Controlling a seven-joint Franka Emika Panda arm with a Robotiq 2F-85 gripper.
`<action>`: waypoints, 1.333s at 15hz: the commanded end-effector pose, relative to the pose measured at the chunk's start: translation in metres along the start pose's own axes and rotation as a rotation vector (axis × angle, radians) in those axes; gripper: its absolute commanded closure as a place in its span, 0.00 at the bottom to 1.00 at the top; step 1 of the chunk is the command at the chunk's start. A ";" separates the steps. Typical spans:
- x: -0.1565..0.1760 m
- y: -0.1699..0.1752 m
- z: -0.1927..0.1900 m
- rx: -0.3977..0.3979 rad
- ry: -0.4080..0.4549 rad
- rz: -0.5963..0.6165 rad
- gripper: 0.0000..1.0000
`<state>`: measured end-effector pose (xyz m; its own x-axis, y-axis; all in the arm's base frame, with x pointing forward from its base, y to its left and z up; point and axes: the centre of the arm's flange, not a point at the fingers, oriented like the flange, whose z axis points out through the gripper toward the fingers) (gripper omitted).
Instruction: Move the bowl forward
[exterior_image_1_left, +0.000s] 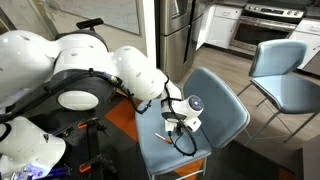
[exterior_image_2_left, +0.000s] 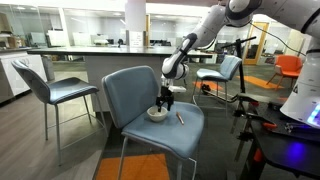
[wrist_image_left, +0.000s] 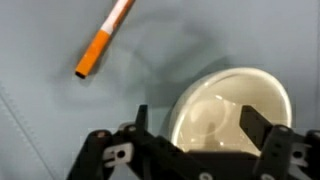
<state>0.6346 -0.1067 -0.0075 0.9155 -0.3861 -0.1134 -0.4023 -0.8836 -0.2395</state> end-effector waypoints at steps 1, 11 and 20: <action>0.015 0.003 0.007 0.047 -0.024 -0.002 0.27; 0.018 0.012 0.004 0.009 -0.012 -0.003 0.98; -0.016 -0.026 0.000 -0.017 0.013 -0.097 0.97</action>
<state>0.6463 -0.0976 -0.0190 0.9303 -0.3513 -0.1050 -0.3666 -0.8984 -0.2419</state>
